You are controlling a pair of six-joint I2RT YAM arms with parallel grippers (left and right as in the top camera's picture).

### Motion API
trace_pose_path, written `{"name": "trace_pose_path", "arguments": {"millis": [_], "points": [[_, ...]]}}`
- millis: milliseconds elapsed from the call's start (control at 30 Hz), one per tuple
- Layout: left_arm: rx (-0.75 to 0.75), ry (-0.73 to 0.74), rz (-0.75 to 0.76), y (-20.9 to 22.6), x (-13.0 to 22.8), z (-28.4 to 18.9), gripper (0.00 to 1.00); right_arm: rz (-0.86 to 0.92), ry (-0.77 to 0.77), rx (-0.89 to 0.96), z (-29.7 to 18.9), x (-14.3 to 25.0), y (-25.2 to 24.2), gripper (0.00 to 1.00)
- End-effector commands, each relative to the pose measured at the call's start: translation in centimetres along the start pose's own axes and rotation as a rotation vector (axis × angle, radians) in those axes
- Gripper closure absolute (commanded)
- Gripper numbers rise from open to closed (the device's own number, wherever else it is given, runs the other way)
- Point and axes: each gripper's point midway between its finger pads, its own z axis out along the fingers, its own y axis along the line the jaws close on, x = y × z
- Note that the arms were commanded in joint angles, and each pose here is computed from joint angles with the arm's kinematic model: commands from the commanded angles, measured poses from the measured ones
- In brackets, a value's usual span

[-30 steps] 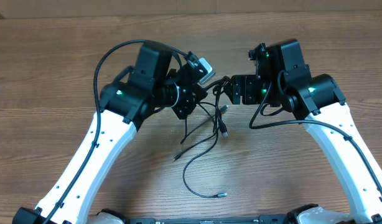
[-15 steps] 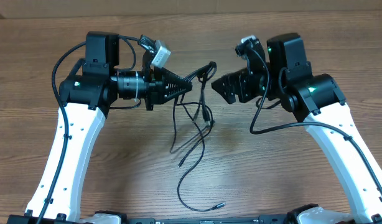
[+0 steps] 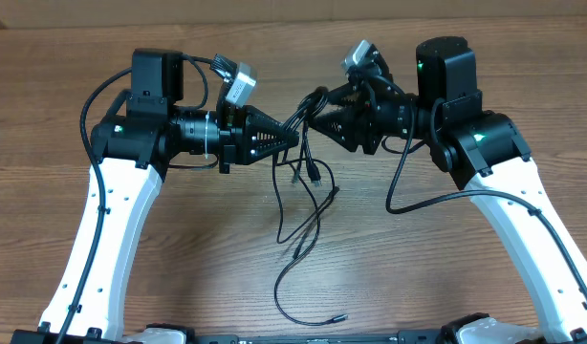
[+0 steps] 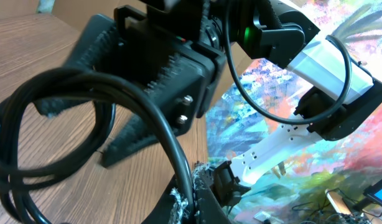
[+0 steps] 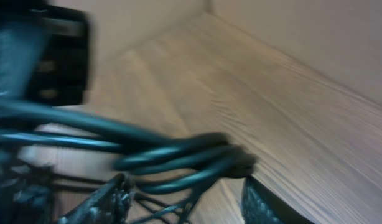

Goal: Untangle cables

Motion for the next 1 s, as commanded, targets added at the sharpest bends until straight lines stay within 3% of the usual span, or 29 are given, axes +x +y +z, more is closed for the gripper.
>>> {"name": "trace_pose_path", "arguments": {"millis": [0, 67, 167, 333, 633, 967], "points": [[0.042, -0.015, 0.008, -0.8, -0.6, -0.1, 0.96, -0.101, -0.051, -0.106, -0.5, -1.2, 2.1, 0.52], [0.055, -0.018, -0.002, -1.1, -0.7, -0.1, 0.96, -0.131, -0.053, -0.104, -0.5, -1.2, 2.0, 0.6], [0.152, -0.041, -0.006, -2.7, -1.1, -0.3, 0.96, -0.207, -0.054, -0.089, -0.5, -1.2, 1.8, 0.59], [0.153, -0.037, -0.054, -2.7, -1.1, -0.3, 0.96, -0.208, -0.038, -0.028, -0.4, -1.1, 0.7, 0.58], [-0.055, 0.027, -0.058, 0.7, 0.1, 0.6, 0.96, -0.236, -0.134, -0.273, -1.2, -2.4, 5.0, 0.55], [-0.079, 0.06, -0.061, 0.9, 0.7, 1.5, 0.96, -0.221, -0.131, -0.286, -1.3, -2.3, 5.2, 0.53]]}}
